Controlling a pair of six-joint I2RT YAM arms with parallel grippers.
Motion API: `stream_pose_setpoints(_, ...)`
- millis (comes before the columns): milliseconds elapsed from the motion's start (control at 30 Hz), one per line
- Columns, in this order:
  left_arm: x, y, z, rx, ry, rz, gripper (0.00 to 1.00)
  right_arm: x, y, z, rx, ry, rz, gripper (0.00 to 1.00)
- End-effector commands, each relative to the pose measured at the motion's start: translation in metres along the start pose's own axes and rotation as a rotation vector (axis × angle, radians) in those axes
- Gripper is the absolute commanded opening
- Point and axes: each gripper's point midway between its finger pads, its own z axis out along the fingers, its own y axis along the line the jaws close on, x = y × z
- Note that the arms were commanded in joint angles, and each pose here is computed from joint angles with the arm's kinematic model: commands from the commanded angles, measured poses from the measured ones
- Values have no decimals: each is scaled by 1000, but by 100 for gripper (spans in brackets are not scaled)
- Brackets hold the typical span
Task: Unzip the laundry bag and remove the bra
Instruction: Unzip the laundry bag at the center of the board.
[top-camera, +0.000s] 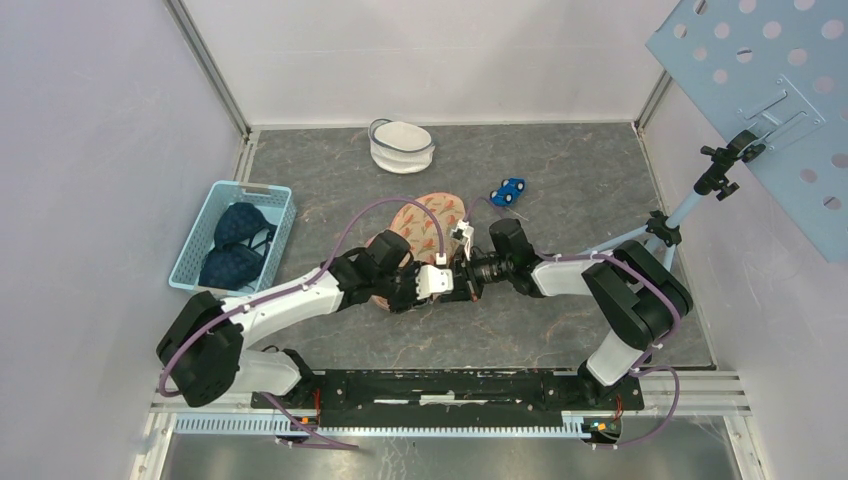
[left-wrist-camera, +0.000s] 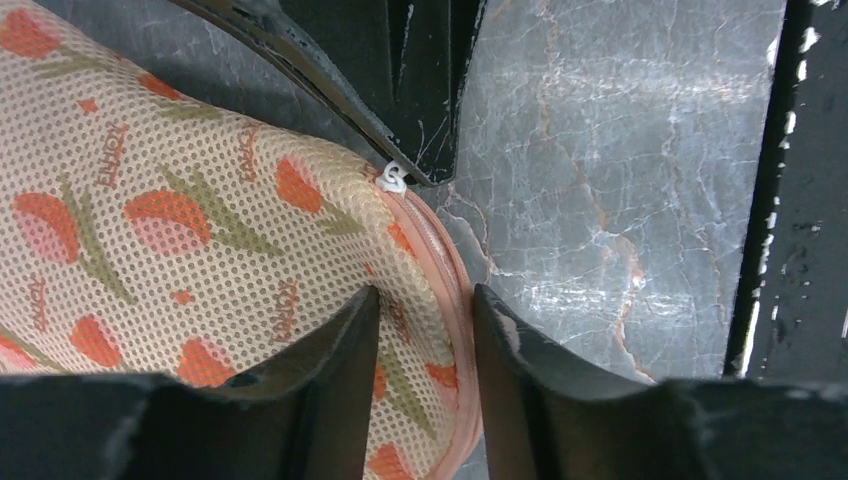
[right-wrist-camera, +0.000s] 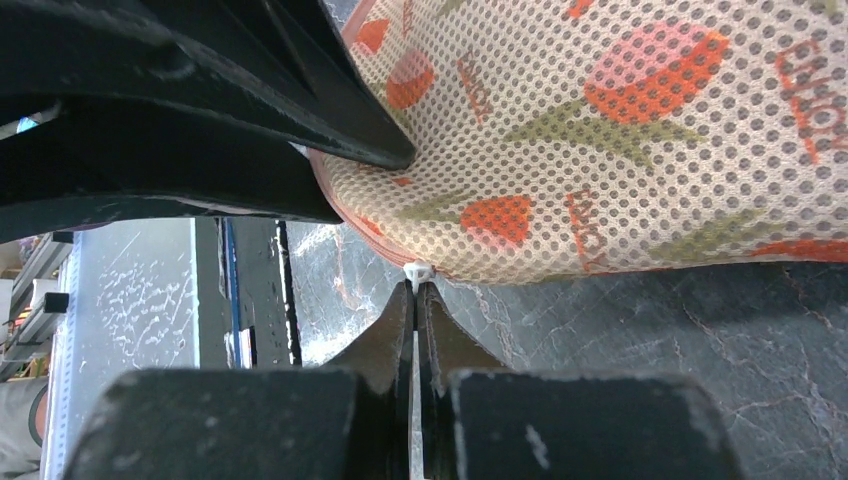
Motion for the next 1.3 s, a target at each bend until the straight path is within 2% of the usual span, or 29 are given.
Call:
stream_pose_setpoints(0, 4, 8, 7, -36, 24, 64, 38, -20, 4, -1, -22, -39, -61, 0)
stream_pose_setpoints(100, 16, 4, 8, -33, 53, 81, 11, -18, -5, -4, 6, -33, -63, 0)
stream_pose_setpoints(167, 22, -2, 7, -17, 63, 78, 3, -18, -18, -9, 55, -28, -64, 0)
stream_pose_setpoints(300, 30, -11, 7, 2, 76, 48, 2, -24, -48, -16, 164, -27, -84, 0)
stream_pose_setpoints(567, 20, -10, 8, 1, 61, -11, 3, -29, -60, -11, 185, -17, -68, 0)
stream_pose_setpoints(633, 12, -9, 7, 2, 48, -52, 10, -27, -60, -11, 180, -9, -67, 0)
stream_pose_setpoints(767, -22, -6, -7, 25, -36, -133, 32, -20, -65, -12, 194, 54, -74, 1)
stream_pose_setpoints(833, -37, 1, -17, 20, -89, -175, 44, -20, -69, -16, 212, 83, -99, 7)
stream_pose_setpoints(933, -48, 22, -34, -23, -152, -300, 56, -24, -69, -22, 230, 105, -130, 19)
stream_pose_setpoints(1067, -44, 66, -66, -109, -274, -574, 72, -29, -65, -31, 245, 110, -137, 45)
stream_pose_setpoints(1267, -13, 115, -106, -285, -403, -912, 77, -51, -56, -41, 273, 68, -180, 68)
